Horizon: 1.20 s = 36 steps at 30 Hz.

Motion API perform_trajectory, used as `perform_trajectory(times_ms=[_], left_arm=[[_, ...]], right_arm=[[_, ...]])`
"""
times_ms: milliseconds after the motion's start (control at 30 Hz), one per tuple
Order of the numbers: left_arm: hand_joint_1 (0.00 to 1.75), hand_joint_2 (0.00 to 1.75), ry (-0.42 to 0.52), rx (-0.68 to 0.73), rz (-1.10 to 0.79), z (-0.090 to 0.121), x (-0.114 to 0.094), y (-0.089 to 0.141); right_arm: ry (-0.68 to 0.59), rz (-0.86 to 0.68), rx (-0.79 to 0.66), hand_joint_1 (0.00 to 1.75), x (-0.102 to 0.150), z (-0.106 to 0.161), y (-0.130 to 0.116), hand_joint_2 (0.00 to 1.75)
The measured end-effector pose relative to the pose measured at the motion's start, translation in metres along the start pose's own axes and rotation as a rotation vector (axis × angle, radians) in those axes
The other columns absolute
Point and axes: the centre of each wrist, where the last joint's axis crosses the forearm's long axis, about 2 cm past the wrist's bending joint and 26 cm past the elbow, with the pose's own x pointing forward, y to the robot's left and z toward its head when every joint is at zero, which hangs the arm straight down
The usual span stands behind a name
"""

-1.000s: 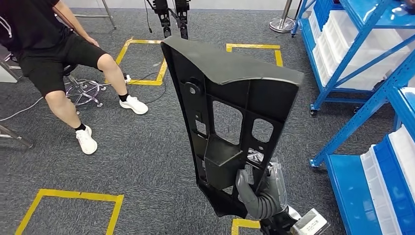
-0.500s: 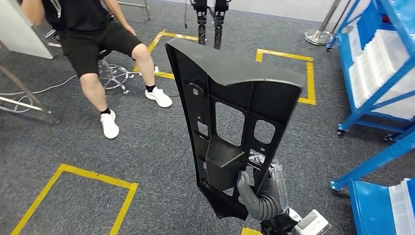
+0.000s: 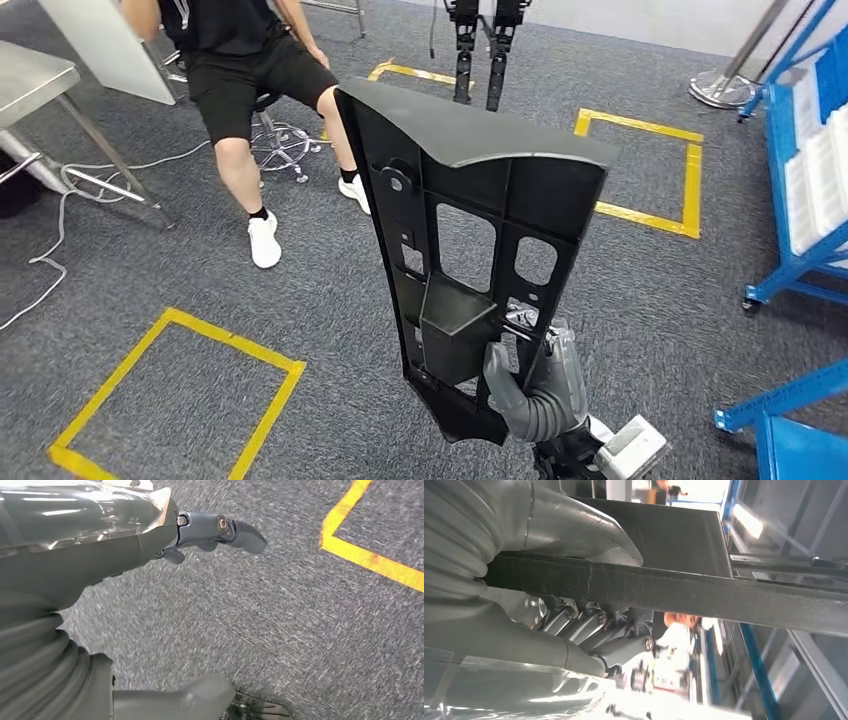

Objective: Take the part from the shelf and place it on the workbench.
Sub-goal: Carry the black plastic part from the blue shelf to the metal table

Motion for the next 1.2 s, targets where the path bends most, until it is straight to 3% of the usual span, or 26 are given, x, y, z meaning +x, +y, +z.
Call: perform_trajectory(times_ms=[1200], left_arm=[[0.00, 1.75, -0.020, -0.022, -0.012, -0.0031, 0.0037, 0.0019]], right_arm=[[0.010, 0.021, 0.007, 1.75, -0.0021, -0.0056, -0.0037, 1.75]])
